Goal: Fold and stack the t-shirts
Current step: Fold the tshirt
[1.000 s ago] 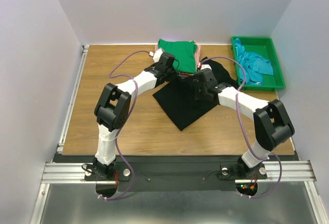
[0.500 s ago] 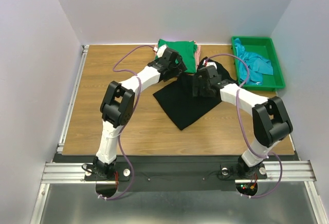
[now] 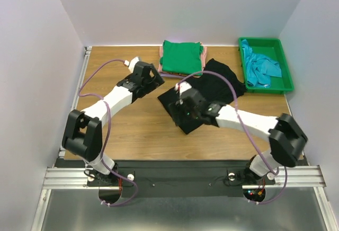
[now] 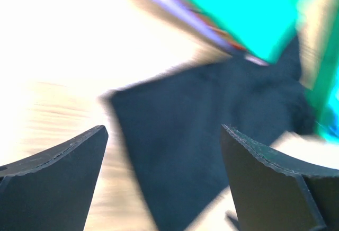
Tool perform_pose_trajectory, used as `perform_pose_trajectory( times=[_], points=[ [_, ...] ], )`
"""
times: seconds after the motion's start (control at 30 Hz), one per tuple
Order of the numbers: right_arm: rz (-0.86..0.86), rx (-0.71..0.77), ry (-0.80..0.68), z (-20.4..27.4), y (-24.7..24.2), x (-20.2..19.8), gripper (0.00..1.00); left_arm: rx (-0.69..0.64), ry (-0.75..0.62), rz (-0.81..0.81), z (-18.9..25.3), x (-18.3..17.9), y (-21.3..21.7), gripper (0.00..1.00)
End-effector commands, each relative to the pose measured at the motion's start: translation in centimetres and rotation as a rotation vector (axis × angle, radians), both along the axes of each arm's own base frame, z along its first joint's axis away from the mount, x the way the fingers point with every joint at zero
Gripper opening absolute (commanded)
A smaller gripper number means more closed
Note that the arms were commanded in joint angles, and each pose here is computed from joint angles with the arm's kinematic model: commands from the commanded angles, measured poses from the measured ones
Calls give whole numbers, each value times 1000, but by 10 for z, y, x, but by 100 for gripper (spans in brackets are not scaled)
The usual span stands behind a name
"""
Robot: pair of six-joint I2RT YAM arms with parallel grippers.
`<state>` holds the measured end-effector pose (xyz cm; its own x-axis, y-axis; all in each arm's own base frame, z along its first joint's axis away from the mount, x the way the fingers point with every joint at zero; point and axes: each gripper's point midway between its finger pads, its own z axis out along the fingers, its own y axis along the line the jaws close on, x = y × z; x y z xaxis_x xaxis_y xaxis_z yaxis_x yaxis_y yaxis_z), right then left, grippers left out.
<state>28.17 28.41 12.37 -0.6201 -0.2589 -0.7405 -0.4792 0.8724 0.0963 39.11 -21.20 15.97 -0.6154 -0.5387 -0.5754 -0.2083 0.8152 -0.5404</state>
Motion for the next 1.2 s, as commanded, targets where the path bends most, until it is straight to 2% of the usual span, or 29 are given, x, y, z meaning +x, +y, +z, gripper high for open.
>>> perform_pose_trajectory(
  times=[0.0,0.1,0.23,0.4,0.47,0.53,0.57,0.6,0.63,0.77,0.93,1.13,1.17],
  points=[
    [53,-112,48,-40,20,-16,100,8,105,-47,-52,1,4,98],
    [25,-147,72,-53,21,-14,99,20,146,-80,-72,7,-4,90],
    [-6,-211,94,-73,14,-13,93,3,192,-115,-94,7,-13,80],
    [-38,-262,140,-96,4,-18,82,4,241,-125,-117,5,-17,49],
    [-48,-266,154,-101,2,-21,75,10,258,-124,-124,3,-16,32],
    [-57,-272,165,-105,-1,-23,65,10,276,-124,-132,1,-16,25],
    [-58,-276,169,-107,-2,-23,61,10,292,-133,-140,-2,-17,4],
    [-60,-278,169,-108,-1,-23,54,11,298,-140,-142,-3,-18,0],
    [-65,-281,170,-109,-2,-23,44,12,301,-144,-143,-4,-18,0],
    [-73,-269,176,-108,-1,-26,26,30,310,-133,-146,-16,-9,0],
    [-25,-225,180,-99,15,-52,17,39,263,-67,-127,-35,13,0],
    [61,-181,173,-92,55,-99,15,65,267,9,-122,-75,44,0],
    [56,-170,177,-92,59,-104,15,83,300,24,-133,-90,53,0]
  ],
)
